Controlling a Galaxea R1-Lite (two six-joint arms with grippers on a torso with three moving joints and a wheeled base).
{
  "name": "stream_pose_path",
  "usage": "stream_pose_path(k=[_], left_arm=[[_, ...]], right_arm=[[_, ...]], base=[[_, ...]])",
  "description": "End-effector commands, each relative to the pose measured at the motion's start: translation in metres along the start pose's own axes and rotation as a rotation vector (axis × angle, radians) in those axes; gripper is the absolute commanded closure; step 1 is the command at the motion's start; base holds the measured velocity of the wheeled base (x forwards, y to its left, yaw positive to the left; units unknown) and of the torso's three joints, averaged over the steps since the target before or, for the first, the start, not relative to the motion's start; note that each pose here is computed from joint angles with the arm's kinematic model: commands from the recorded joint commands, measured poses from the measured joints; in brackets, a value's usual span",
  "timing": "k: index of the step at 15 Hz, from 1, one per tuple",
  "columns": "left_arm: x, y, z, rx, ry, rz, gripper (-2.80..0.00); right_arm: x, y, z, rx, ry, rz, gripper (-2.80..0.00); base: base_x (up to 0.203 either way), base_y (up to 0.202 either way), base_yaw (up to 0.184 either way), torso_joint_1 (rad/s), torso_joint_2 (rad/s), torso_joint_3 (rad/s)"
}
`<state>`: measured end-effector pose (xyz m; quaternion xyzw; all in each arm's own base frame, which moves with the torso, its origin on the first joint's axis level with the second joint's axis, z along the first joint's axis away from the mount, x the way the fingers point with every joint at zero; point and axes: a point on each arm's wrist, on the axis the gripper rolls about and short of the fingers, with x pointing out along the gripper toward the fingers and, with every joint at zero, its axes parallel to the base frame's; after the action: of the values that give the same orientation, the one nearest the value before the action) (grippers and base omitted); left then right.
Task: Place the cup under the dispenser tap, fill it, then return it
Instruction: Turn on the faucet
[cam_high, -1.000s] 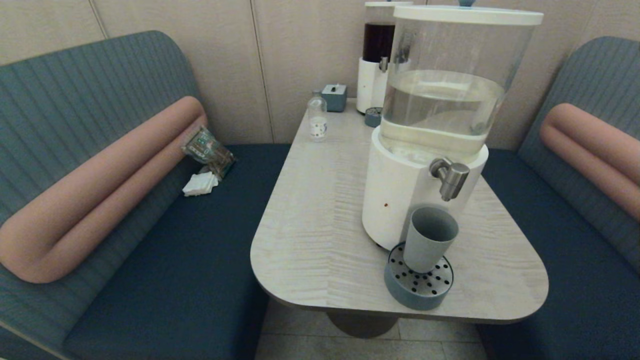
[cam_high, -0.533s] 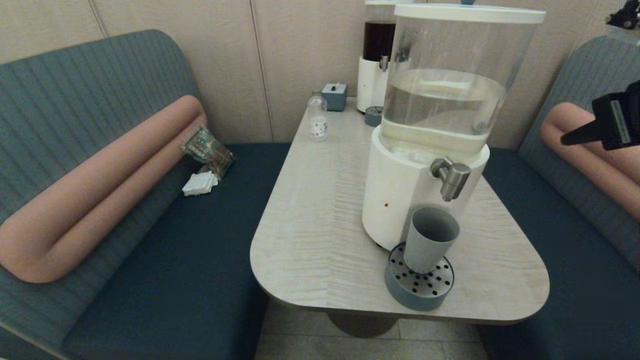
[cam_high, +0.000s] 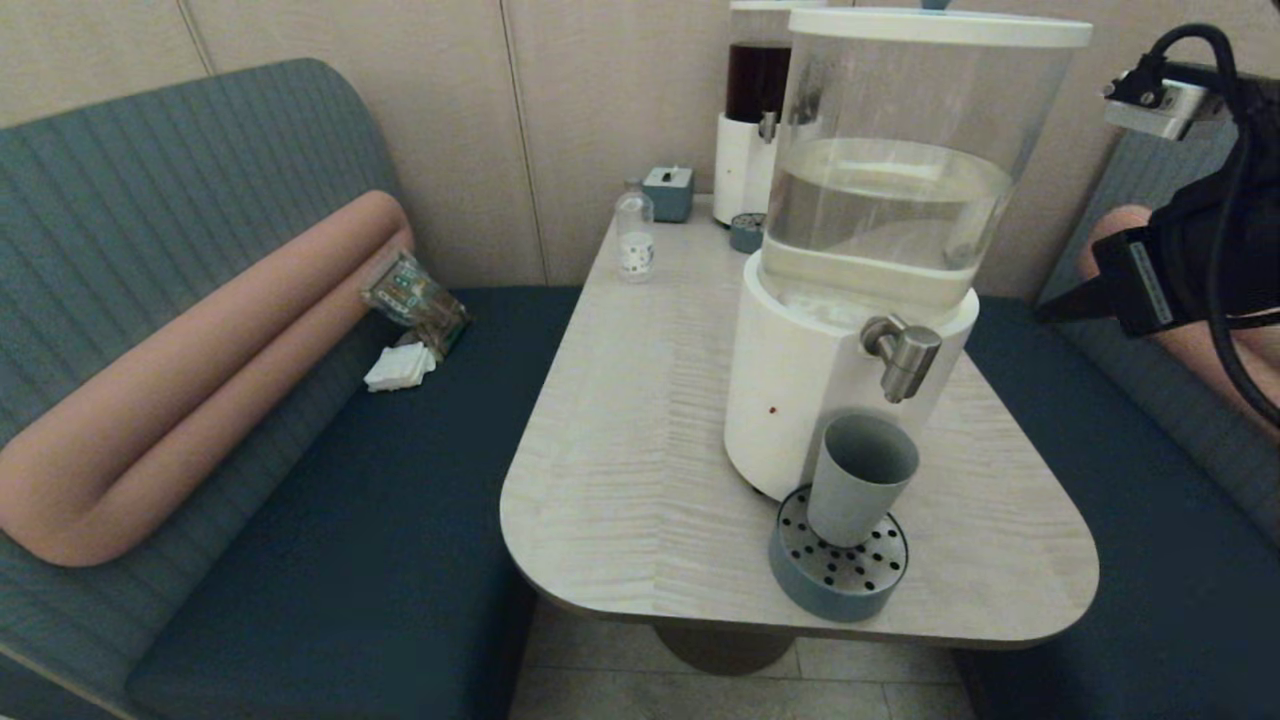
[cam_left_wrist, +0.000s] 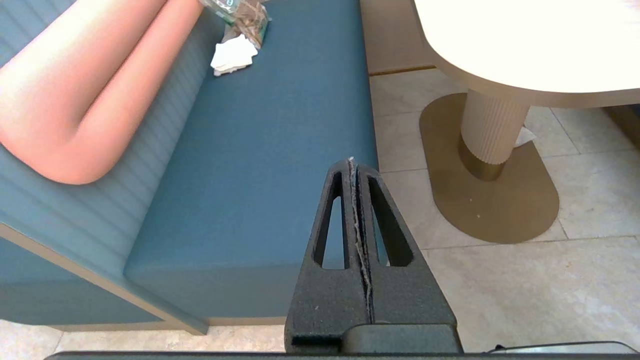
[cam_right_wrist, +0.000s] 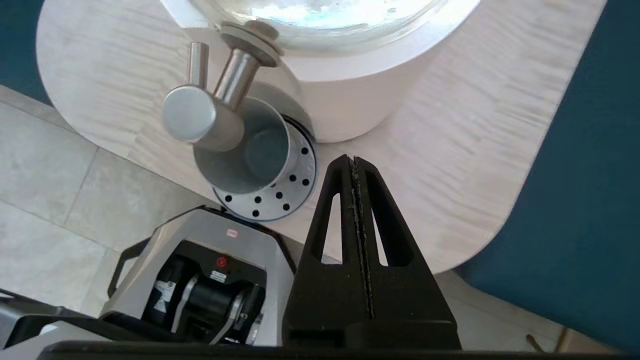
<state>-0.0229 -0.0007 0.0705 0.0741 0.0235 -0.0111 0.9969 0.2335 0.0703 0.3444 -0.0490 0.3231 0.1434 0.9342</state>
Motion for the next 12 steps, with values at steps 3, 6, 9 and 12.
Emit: stream_pose_path(k=[3,6,9,12], left_arm=[[0.0,0.0,0.0,0.001,0.002,0.0,0.0],[0.0,0.0,0.0,0.001,0.002,0.0,0.0],[0.0,0.0,0.0,0.001,0.002,0.0,0.0],[0.0,0.0,0.0,0.001,0.002,0.0,0.0]], right_arm=[[0.023,0.012,-0.002,-0.036,-0.015,0.042,0.0],[0.032,0.014,0.002,-0.04,-0.01,0.05,0.0],[0.046,0.014,0.006,-0.041,-0.011,0.063,0.0],[0.053,0.015,0.015,-0.048,-0.076,0.071,0.0]], base=[[0.0,0.0,0.0,0.0,0.0,0.0],[0.0,0.0,0.0,0.0,0.0,0.0],[0.0,0.0,0.0,0.0,0.0,0.0],[0.0,0.0,0.0,0.0,0.0,0.0]])
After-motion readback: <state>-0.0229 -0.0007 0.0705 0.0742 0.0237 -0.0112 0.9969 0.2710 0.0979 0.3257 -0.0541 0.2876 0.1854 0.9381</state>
